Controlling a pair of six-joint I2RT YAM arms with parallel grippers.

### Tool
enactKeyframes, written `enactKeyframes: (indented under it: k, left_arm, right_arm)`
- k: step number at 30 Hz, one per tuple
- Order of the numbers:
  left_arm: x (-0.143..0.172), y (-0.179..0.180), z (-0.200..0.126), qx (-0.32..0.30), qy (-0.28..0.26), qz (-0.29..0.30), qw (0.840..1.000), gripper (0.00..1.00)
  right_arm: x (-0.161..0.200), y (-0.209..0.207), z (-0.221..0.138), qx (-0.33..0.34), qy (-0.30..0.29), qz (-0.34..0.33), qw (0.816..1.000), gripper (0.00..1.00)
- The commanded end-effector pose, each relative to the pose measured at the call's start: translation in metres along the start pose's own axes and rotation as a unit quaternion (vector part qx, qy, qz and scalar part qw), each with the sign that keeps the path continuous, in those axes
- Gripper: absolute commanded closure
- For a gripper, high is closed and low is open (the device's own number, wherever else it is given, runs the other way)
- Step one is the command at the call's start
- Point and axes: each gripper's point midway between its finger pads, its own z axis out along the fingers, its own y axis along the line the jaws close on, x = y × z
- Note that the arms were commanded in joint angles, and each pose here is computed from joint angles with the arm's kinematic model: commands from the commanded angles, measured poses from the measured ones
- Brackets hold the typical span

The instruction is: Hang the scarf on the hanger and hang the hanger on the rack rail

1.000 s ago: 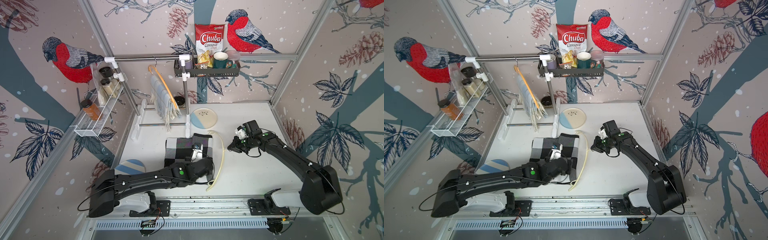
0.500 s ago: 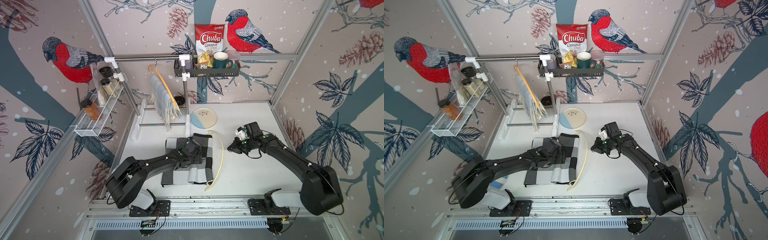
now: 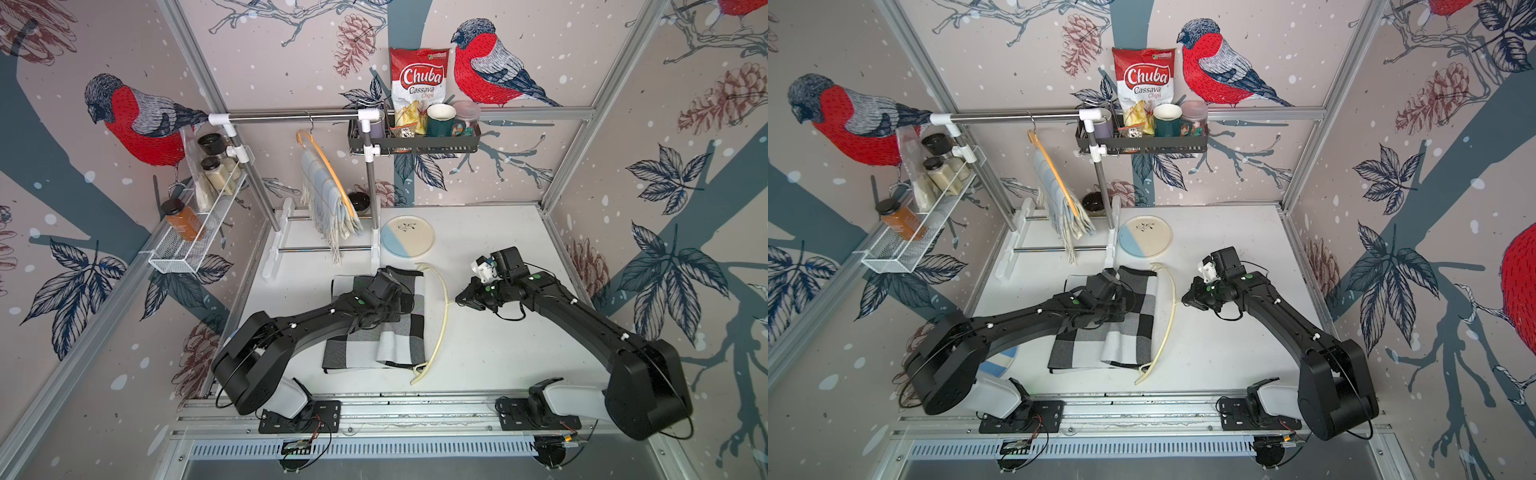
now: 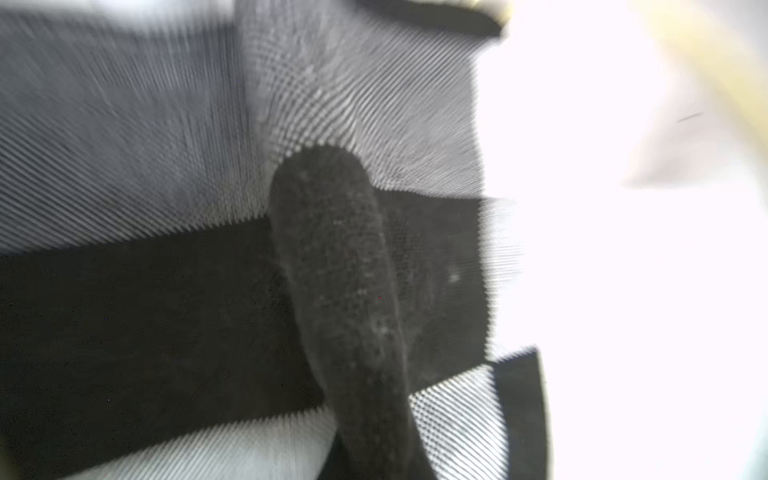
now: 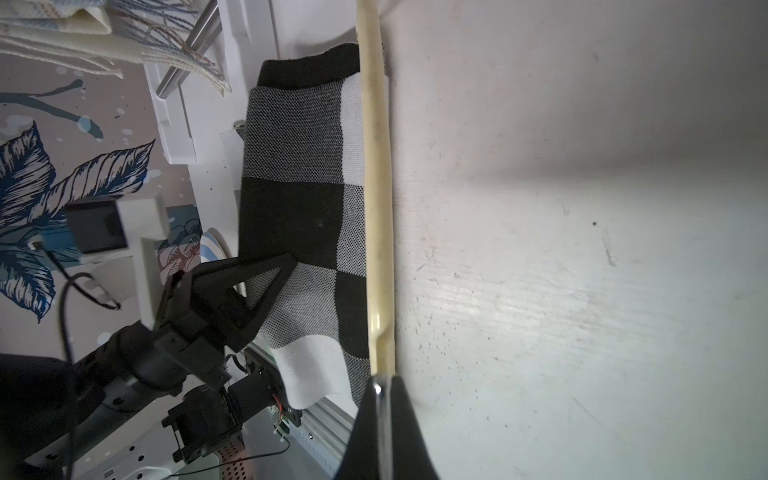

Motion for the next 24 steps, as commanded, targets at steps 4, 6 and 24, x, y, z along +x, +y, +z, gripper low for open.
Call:
enactKeyframes:
  k: [4,6,24]
  left_arm:
    - [-0.014,-0.002,-0.046,0.011,-0.021,0.024,0.999,1.0]
    - [-0.016,0.001,-0.055,0.014,-0.025,0.023,0.999,1.0]
    - [-0.022,0.073,-0.081,-0.033,-0.022,-0.044,0.998,1.0]
  right_arm:
    - [0.019,-0.002,-0.005,-0.031,0.019,0.05,0.998,1.0]
    - [0.022,-0.014,0.0,-0.026,0.021,0.062,0.997,1.0]
    - [0.017,-0.052,-0.002,0.03,0.013,0.075,0.997,1.0]
